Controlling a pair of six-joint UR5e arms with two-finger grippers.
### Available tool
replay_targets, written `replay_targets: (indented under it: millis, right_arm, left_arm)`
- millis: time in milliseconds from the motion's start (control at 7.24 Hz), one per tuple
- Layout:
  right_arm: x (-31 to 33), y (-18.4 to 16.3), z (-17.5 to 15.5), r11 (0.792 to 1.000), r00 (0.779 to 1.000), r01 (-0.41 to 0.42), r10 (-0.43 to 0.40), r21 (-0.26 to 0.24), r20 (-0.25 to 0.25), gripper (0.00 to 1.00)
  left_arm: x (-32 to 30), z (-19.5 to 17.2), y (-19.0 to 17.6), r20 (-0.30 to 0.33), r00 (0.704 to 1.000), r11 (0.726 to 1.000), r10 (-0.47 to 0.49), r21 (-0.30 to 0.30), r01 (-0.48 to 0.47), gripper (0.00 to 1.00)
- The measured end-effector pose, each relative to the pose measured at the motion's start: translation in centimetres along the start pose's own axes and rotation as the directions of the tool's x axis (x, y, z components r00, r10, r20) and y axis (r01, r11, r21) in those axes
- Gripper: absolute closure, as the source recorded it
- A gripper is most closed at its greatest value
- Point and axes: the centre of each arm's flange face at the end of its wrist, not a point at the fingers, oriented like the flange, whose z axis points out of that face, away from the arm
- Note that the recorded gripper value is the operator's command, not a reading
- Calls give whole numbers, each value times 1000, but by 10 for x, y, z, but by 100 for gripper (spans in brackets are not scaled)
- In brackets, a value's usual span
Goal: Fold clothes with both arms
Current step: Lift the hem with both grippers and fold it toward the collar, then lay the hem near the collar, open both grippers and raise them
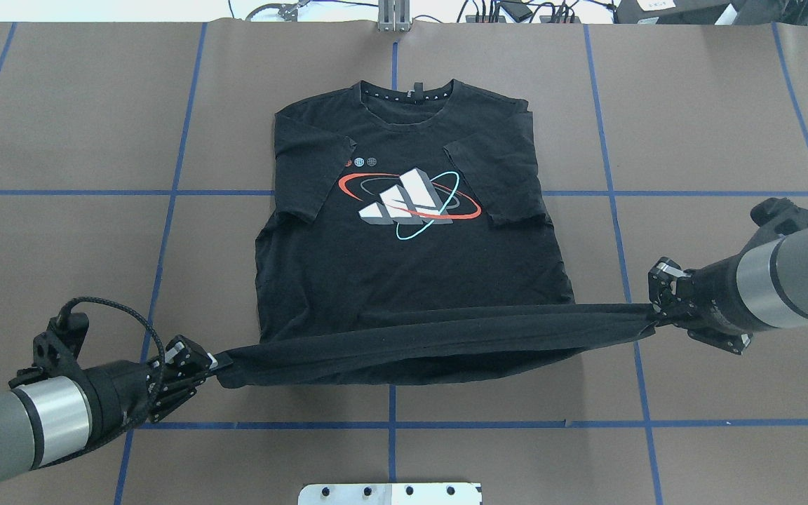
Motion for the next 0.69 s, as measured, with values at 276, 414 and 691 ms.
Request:
replay_targets:
  millis: [276, 414, 691]
  right_arm:
    - [-56, -25, 18, 999, 999, 8, -6, 53, -34, 100]
    - [-81, -45, 33, 997, 998, 24, -20, 78, -53, 100]
    - [-122, -85, 55, 992, 996, 43, -33, 118, -87, 100]
  left_arm:
    - [26, 8, -40, 33, 999, 999, -27, 22, 27, 100]
    - [46, 30, -54, 29, 999, 999, -36, 23, 35, 100]
    - [110, 92, -90, 16, 999, 998, -34, 60, 33, 100]
